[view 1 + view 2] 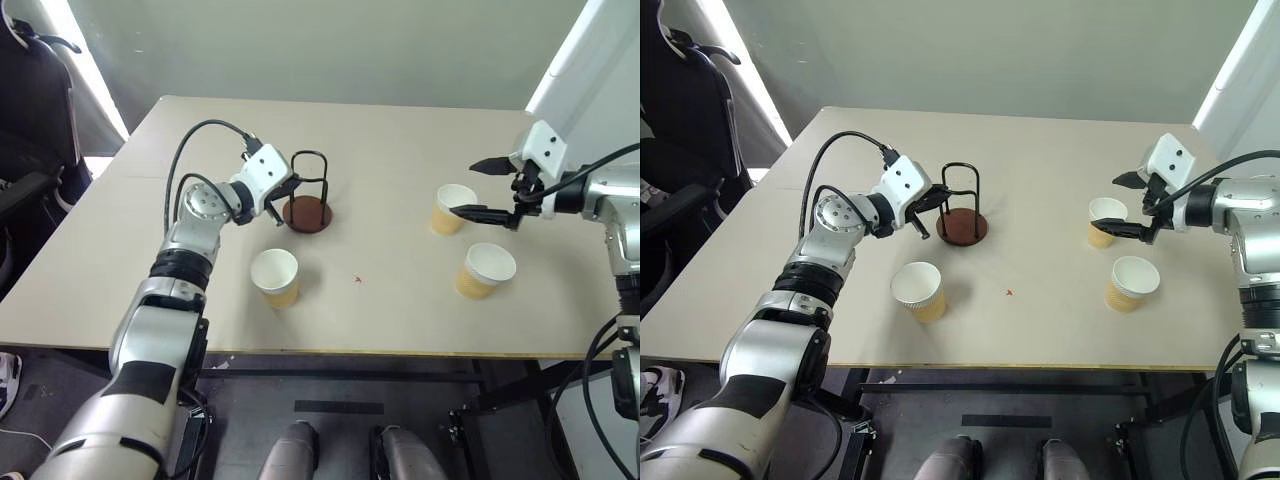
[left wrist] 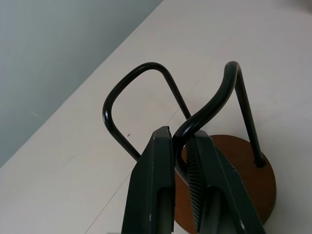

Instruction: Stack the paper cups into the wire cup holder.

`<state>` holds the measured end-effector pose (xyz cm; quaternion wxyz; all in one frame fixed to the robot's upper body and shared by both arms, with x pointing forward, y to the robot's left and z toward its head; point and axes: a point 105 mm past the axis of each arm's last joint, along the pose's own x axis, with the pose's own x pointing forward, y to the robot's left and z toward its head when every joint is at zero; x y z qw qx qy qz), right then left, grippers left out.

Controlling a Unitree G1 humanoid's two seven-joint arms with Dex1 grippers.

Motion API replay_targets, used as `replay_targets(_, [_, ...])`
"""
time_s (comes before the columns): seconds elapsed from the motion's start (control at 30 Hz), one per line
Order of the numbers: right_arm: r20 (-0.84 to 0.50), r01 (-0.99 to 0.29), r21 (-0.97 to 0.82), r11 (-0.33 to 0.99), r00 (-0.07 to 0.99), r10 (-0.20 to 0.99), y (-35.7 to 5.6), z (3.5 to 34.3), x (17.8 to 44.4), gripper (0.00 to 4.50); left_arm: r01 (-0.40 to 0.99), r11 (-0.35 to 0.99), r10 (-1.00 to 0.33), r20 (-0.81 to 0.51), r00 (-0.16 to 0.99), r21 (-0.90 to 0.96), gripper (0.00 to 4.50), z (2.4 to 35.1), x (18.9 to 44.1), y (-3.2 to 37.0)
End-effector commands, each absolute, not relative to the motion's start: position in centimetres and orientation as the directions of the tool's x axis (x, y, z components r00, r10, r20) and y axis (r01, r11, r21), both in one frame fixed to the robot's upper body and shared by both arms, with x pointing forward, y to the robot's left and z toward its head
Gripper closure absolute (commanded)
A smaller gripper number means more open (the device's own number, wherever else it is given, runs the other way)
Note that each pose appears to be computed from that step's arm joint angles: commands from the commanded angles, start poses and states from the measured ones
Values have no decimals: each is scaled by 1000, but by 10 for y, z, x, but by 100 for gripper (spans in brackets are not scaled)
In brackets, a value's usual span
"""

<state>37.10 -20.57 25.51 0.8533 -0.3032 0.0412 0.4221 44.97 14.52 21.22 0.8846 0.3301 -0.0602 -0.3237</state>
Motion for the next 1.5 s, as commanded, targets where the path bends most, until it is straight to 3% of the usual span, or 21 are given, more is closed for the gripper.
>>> replay_targets(0.03, [-300,-719,-528,452,656,692,-208,269,367,0,529,562,-643,-67,763,636,446,230,447,144])
replay_targets(0.33, [-322,-734,-518,439,643,695,-209,267,364,0,656,466,-782,-71,620,594,448,244,430,110])
replay_targets(0.6, [-353,-731,-539,419,648,675,-217,270,353,0,773,282,-912,-90,400,568,448,257,392,58])
replay_targets(0.87, [-366,-725,-549,417,657,659,-221,271,344,0,861,100,-954,-198,226,498,448,242,353,48])
replay_targets(1.2, [-373,-717,-559,416,666,646,-223,269,345,0,877,66,-954,-227,195,476,448,224,339,42])
replay_targets(1.5, [-386,-719,-561,411,666,638,-223,267,347,0,827,95,-934,-238,267,554,448,203,349,35])
